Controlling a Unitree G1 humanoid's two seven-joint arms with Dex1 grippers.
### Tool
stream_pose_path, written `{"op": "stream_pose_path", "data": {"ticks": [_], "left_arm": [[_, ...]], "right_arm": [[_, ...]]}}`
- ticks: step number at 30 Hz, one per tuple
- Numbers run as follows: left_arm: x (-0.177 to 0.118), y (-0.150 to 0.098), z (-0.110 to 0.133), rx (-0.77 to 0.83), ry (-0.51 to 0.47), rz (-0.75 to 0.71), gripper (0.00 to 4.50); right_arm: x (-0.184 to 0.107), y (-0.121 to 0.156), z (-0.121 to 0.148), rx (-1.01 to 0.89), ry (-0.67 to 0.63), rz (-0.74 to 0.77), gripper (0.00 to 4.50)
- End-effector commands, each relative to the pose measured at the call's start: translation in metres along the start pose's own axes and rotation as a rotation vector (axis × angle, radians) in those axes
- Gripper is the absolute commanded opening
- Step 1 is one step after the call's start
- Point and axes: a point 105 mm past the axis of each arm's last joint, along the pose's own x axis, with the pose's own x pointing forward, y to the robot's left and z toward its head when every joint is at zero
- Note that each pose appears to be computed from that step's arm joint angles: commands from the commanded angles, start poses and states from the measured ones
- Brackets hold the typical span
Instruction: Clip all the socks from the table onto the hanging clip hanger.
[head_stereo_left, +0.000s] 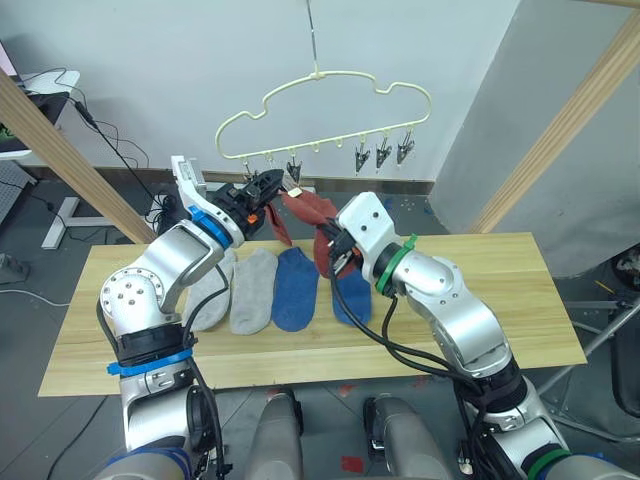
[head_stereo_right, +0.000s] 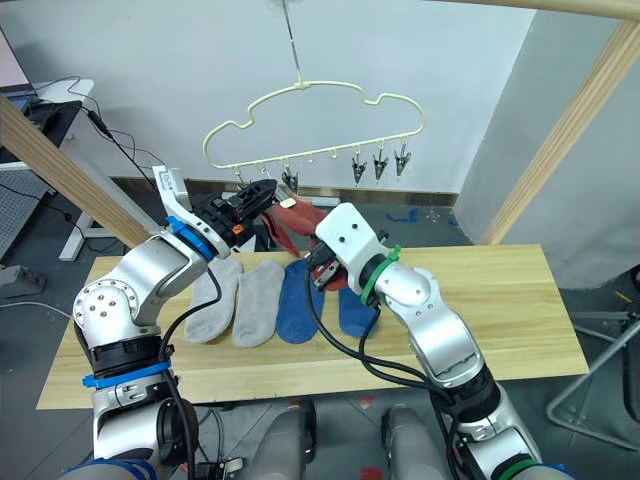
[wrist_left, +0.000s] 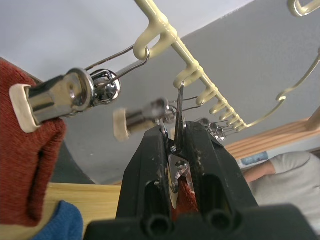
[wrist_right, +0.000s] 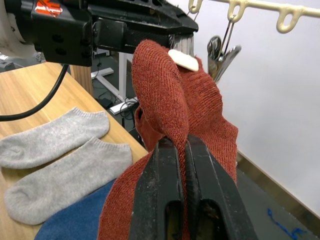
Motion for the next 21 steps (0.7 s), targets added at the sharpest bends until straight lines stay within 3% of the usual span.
{"op": "stream_pose_path", "data": {"ticks": [1,7,12,15,21], "left_arm": [[-0.003,-0.003,0.001,0.025,-0.006,-0.021,1.13],[-0.007,-0.004,0.005,0.042,-0.013,-0.022,2.88],[-0.015,-0.002,0.006,0.198,0.027,0.025,4.36],[-0.020,-0.004,0.003,0.292,0.053,0.038,4.50],[-0.022,-0.007,-0.006,0.412,0.076,0.039,4.50]], "right_arm": [[0.001,-0.001,0.016,-0.018,-0.063,-0.011,0.00],[0.006,0.003,0.012,0.012,-0.068,0.004,0.00],[0.014,0.017,0.010,0.107,-0.095,0.070,0.00],[0.017,0.027,0.008,0.214,-0.119,0.132,0.69],[0.024,0.024,-0.001,0.339,-0.125,0.131,2.78]]}}
